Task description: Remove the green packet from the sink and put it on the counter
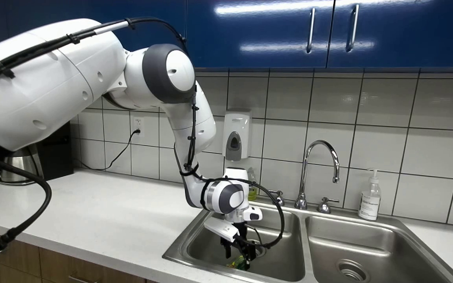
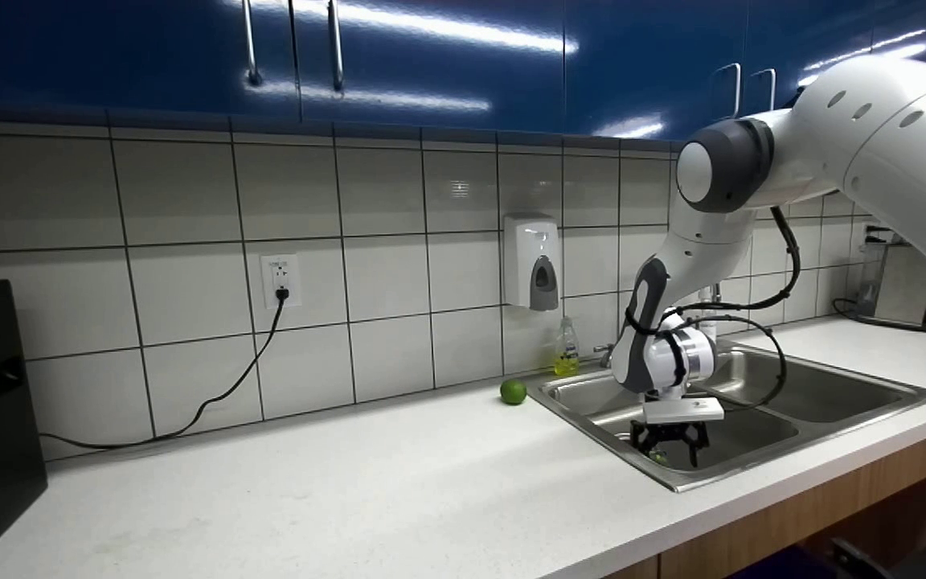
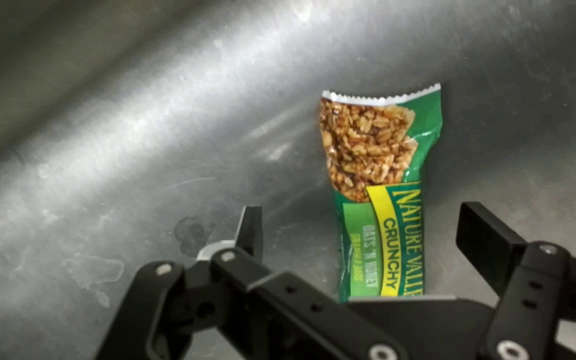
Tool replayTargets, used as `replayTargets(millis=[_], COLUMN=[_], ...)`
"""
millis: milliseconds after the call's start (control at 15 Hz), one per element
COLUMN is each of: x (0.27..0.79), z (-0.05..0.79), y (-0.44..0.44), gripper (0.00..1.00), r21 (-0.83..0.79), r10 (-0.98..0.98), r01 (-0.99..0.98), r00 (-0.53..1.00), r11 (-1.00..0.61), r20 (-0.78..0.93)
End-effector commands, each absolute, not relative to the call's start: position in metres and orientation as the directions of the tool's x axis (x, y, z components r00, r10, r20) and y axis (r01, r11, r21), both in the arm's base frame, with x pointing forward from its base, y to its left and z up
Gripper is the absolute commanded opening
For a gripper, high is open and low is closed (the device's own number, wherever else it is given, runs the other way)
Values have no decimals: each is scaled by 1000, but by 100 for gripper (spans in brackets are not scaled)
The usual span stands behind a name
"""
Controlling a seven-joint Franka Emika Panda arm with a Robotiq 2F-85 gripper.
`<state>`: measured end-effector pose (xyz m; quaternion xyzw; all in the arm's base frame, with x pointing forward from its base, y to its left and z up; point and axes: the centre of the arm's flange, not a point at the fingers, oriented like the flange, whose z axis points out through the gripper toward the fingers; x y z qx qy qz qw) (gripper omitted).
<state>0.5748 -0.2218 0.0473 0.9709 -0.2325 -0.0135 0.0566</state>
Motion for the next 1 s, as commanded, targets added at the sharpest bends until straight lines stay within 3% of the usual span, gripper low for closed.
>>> replayTargets(millis=[0, 933], x=[570, 577], z=[60, 58], y=[-222, -229], gripper=[100, 100], r21=[122, 158], r10=[-457, -462], r01=[-451, -451], r00=[889, 886], r11=[-884, -878], r20=[-33, -36])
